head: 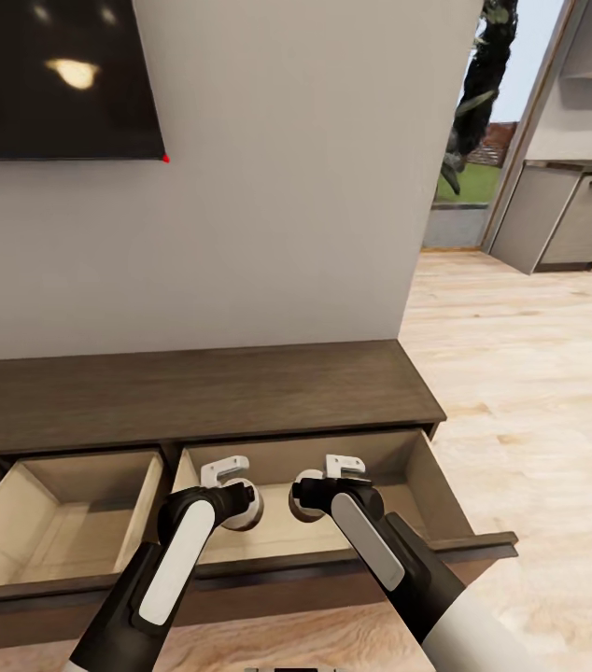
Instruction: Place each of the two pumpkins and all three candles from the living room inside a cabinet in the living room (use any cabinet), then make sure every cabinet is closed, and position the cauldron so it is next to a table in the living room.
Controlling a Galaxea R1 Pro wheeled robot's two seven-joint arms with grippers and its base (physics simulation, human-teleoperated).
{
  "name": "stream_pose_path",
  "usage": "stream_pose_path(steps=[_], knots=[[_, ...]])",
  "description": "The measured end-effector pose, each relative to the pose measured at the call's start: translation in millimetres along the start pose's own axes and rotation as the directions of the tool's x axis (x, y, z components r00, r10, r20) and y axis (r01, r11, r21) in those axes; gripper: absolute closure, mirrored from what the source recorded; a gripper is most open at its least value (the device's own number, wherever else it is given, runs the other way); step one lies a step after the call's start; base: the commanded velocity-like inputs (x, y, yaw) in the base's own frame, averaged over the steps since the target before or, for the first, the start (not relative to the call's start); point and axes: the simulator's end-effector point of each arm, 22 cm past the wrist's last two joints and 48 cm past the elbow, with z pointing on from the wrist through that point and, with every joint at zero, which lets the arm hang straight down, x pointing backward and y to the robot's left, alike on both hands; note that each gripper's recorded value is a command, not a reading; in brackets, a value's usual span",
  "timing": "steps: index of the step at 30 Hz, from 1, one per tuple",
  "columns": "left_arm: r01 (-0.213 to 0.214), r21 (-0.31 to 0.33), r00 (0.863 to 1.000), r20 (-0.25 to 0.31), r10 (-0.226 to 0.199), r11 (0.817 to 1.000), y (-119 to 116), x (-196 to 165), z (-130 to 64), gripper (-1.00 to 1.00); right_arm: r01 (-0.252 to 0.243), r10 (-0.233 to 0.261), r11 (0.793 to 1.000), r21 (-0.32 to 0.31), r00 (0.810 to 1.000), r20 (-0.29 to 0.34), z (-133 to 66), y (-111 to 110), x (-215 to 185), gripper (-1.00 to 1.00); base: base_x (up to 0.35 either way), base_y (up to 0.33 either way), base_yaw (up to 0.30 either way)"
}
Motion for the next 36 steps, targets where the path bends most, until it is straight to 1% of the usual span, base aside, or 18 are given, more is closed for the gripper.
stream_pose_path(steps=[2,13,17,22,24,36], knots=[[0.000,0.000,1.000,0.000,0.000,1.000,0,0,0.0,1.00,0.000,0.000,1.000,0.001,1.000,0.000,0.0,0,0,1.00,0.005,0.000,0.000],[-0.001,0.000,1.000,-0.001,0.001,1.000,5,15,14.4,1.00,0.000,0.000,1.000,0.000,1.000,-0.001,13.7,-5,16,1.00,0.000,0.000,0.000],[0.000,-0.004,1.000,-0.016,0.000,1.000,7,20,21.2,1.00,-0.003,0.003,1.000,0.002,1.000,-0.016,20.5,-7,22,1.00,0.000,0.000,0.000],[0.001,-0.004,1.000,-0.014,-0.001,1.000,6,20,20.9,1.00,-0.003,0.003,1.000,0.002,1.000,-0.015,20.4,-7,22,1.00,0.000,0.000,0.000],[0.001,-0.006,1.000,-0.023,-0.001,1.000,7,23,24.3,1.00,-0.005,0.005,1.000,0.003,1.000,-0.024,23.8,-8,25,1.00,0.000,0.000,0.000],[0.001,-0.005,1.000,-0.019,-0.002,1.000,7,21,23.3,1.00,-0.005,0.005,1.000,0.005,1.000,-0.024,23.8,-8,25,1.00,0.000,0.000,0.000]])
